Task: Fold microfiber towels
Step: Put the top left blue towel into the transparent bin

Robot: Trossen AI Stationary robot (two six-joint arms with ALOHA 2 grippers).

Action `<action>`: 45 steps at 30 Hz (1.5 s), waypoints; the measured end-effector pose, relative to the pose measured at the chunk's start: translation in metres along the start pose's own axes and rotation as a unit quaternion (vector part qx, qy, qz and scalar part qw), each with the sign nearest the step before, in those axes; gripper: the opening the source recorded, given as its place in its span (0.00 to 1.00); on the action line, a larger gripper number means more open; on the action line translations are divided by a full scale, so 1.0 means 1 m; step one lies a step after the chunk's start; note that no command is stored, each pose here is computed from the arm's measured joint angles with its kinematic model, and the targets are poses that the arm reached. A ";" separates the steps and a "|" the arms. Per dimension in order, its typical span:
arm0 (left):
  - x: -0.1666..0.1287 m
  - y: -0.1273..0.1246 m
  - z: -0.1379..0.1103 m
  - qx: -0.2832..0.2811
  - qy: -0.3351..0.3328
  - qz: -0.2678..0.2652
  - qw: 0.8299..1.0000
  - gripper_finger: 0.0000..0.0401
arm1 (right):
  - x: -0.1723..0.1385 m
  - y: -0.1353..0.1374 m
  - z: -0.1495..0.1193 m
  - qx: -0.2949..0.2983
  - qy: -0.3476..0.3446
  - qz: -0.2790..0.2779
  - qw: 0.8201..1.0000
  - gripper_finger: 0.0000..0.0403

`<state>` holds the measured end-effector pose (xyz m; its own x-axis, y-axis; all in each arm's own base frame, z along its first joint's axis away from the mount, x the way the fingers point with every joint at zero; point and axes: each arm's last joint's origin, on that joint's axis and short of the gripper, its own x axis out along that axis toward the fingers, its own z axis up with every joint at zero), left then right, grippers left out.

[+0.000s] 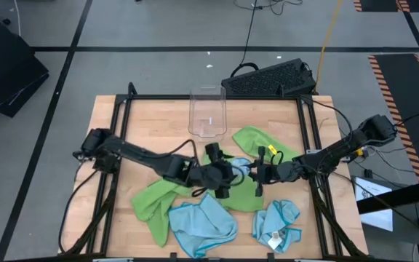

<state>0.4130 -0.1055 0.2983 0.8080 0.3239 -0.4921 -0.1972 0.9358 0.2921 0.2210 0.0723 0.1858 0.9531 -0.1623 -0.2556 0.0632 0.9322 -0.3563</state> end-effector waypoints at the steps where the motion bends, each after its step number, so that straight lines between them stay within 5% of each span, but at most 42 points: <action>1: 0.004 0.002 -0.001 -0.003 0.004 -0.009 1.000 0.73 | 0.000 0.000 0.000 -0.001 0.000 0.000 1.000 0.08; 7: 0.019 0.001 -0.011 0.026 0.033 -0.066 0.997 0.62 | 0.003 -0.006 -0.003 0.010 0.011 -0.012 1.000 0.08; 23: 0.043 0.024 -0.021 0.054 0.062 -0.058 0.995 0.52 | 0.007 -0.014 -0.007 0.034 0.025 -0.029 0.999 0.08; 35: 0.044 0.027 -0.020 0.094 0.058 -0.061 0.992 0.11 | 0.008 -0.015 -0.008 0.032 0.028 -0.030 0.999 0.08; 38: 0.044 0.027 -0.020 0.105 0.057 -0.055 0.991 0.08 | 0.008 -0.015 -0.008 0.026 0.029 -0.031 0.999 0.08; 45: 0.041 0.032 -0.023 0.145 0.082 -0.017 0.986 0.08 | 0.000 -0.019 -0.007 0.033 0.046 -0.077 0.995 0.25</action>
<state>0.4268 -0.0590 0.2687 0.7059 0.3338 -0.6247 0.0144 0.8750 0.4838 0.2180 0.0526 0.1864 0.8996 -0.3312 -0.2846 0.2292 0.9129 -0.3377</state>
